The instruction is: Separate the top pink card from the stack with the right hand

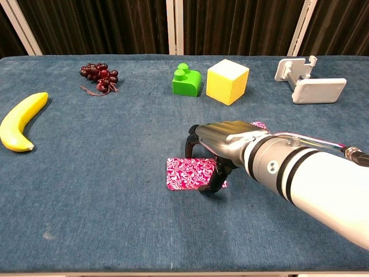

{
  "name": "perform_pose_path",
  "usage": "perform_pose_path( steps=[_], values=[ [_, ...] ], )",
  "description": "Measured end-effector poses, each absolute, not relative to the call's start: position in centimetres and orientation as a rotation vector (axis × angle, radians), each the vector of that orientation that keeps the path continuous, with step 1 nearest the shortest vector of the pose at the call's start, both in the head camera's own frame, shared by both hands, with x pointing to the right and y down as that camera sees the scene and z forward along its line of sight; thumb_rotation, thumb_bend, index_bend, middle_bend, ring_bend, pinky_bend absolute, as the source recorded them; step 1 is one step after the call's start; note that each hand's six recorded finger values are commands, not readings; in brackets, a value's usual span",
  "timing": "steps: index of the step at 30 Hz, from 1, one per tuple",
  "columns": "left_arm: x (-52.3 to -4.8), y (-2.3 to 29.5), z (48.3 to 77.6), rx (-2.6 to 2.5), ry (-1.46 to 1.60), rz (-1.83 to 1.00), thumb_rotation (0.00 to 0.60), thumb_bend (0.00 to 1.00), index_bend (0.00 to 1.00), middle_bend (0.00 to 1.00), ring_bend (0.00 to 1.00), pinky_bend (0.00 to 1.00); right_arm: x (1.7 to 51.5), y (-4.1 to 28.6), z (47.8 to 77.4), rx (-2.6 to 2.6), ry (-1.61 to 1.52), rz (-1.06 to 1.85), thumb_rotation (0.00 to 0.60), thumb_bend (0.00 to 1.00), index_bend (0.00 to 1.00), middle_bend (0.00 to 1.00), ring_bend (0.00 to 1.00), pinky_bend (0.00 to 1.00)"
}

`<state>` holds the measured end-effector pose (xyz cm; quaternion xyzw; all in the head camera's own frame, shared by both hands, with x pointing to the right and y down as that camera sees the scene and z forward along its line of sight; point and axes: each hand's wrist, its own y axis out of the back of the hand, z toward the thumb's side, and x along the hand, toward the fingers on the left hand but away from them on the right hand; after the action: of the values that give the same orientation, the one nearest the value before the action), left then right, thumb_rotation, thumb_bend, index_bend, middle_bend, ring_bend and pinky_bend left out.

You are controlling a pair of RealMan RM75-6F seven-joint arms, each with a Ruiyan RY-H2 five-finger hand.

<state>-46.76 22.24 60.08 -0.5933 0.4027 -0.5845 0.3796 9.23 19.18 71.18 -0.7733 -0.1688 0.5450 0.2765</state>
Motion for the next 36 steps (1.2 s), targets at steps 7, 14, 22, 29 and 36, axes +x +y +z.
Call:
perform_pose_path(
  steps=[7,14,22,29,36],
  values=[
    [-46.8,22.3,60.1,-1.516,1.031,-1.495,0.6,0.11,0.17,0.13,0.0,0.0,9.1,19.3,71.3,-2.085,-0.455,1.46,0.6,0.48,0.42,0.09,0.0,0.0],
    [-47.0,22.5,60.1,-1.515,1.034,-1.496,0.6,0.11,0.17,0.13,0.0,0.0,9.0,19.4,71.1,-2.095,-0.464,1.44,0.6,0.54,0.46,0.09,0.0,0.0],
    [-47.1,22.6,60.2,-1.516,1.041,-1.495,0.6,0.11,0.17,0.13,0.0,0.0,9.2,19.4,70.4,-2.118,-0.481,1.411,0.6,0.55,0.46,0.09,0.0,0.0],
    [-47.2,22.7,60.1,-1.515,1.046,-1.489,0.6,0.11,0.17,0.13,0.0,0.0,10.1,18.7,68.8,-2.143,-0.531,1.381,0.6,0.55,0.46,0.09,0.0,0.01],
    [-47.0,22.6,60.0,-1.521,1.048,-1.475,0.6,0.11,0.17,0.13,0.0,0.0,14.0,16.8,66.6,-2.088,-0.598,1.385,0.6,0.55,0.46,0.09,0.0,0.01]
  ],
)
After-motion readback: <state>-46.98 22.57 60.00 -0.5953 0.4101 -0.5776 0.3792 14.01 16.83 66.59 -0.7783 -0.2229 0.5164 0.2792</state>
